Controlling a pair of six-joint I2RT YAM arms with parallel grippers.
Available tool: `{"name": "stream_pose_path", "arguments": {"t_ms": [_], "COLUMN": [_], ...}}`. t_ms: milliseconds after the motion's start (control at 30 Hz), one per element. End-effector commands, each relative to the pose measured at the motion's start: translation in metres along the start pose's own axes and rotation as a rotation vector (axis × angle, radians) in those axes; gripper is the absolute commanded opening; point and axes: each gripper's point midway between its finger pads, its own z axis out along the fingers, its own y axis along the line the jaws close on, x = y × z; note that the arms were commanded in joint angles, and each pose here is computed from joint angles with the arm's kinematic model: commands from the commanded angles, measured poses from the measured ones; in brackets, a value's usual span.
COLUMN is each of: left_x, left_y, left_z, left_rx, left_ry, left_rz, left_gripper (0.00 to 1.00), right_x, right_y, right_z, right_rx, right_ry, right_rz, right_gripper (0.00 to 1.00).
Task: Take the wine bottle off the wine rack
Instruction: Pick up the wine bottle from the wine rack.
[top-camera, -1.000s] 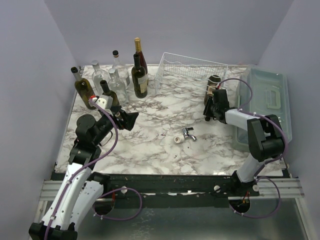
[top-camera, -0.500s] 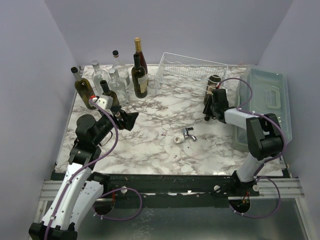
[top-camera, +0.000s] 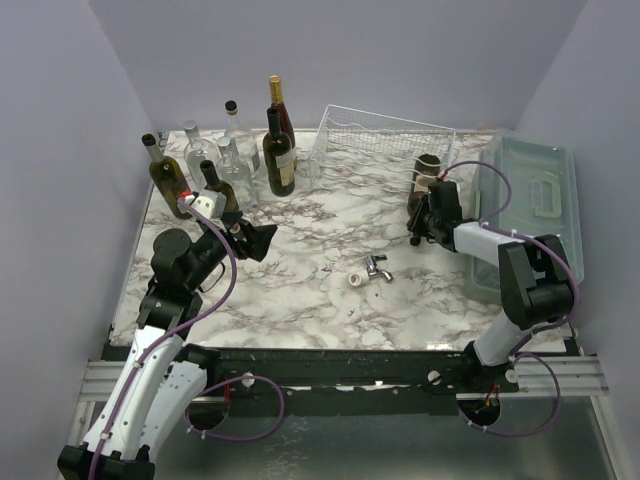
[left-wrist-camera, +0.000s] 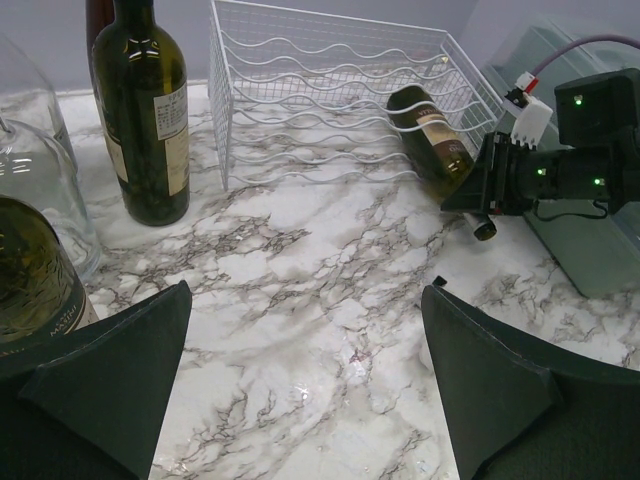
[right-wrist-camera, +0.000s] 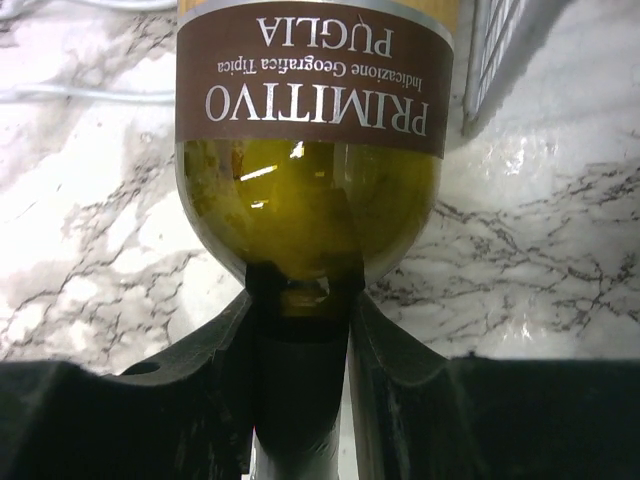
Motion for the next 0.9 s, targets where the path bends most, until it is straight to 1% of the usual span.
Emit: {"name": "stream_pose_path", "arguments": {"t_ms": [0, 267, 533, 733, 867], "left_x": [0.007, 0.008, 0.008, 0.007, 0.007], "left_y": [0.003, 0.004, 0.004, 0.003, 0.003], "left_z": [-0.001, 0.0, -0.001, -0.001, -0.001], "left_rx": [-0.014, -0.017, -0.017, -0.014, -0.014], "left_ry": [0.016, 0.019, 0.018, 0.015, 0.018], "left_rz": [0.004, 0.003, 0.004, 0.004, 0.003], "left_gripper": [0.99, 0.99, 0.99, 0.99, 0.99], "right_x": [-0.007, -0.015, -0.002, 0.002, 0.012], "right_y": [0.028, 0.038, 0.037, 0.041, 0.037], "right_z": [-0.024, -0.044, -0.064, -0.079, -0.081], "right_rx": [-0.15, -0.195, -0.204, -0.26, -0.262], "right_ry": [-0.002, 0.005, 0.071, 0.059, 0.071], "right_rz": [0.023, 0.034, 0.028, -0.017, -0.016], "right_gripper": [0.0, 0.0, 0.0, 0.0, 0.0]}}
